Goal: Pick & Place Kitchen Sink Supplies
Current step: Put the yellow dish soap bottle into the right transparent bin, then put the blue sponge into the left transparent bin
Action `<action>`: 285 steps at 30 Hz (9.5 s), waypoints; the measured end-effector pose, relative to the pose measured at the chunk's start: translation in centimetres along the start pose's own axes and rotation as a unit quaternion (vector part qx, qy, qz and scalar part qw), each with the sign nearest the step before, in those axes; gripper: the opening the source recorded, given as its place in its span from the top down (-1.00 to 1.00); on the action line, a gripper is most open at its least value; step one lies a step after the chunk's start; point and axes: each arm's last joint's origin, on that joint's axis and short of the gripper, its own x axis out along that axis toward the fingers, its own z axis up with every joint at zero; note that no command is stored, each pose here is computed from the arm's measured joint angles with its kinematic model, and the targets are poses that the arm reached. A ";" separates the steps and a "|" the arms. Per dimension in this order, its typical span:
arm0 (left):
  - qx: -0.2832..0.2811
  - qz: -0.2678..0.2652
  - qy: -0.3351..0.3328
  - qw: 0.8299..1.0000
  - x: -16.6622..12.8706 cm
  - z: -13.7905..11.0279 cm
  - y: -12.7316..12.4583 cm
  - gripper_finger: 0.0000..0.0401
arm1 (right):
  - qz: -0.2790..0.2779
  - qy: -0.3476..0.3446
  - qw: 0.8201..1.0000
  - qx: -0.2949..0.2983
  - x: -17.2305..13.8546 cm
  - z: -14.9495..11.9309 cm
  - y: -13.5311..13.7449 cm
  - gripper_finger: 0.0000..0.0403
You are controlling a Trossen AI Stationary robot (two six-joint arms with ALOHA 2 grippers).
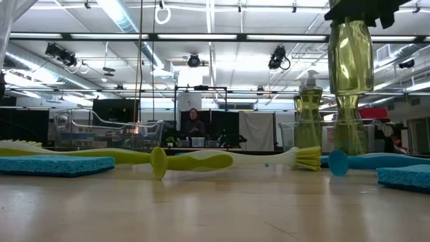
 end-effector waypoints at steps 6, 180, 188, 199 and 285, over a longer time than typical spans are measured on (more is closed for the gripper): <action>0.000 0.000 0.000 1.000 0.0 0.0 0.0 0.91 | -0.051 0.007 0.999 -0.015 0.6 0.0 -2.0 -0.04; 0.031 0.169 0.017 0.985 -1.7 0.2 5.4 0.14 | 0.022 -0.044 0.996 -0.073 5.5 3.4 -10.6 -0.66; 0.011 0.200 0.072 0.977 -2.3 -0.8 6.6 0.14 | 0.106 -0.040 0.988 -0.104 5.6 3.4 -9.1 -0.66; 0.025 0.205 0.120 0.971 -2.6 -1.6 6.8 0.14 | 0.202 0.044 0.972 -0.113 6.6 1.6 -6.6 -0.66; 0.009 0.244 0.123 0.962 -6.1 -10.2 4.2 0.14 | 0.322 0.445 0.777 -0.310 10.8 -8.6 0.0 -0.66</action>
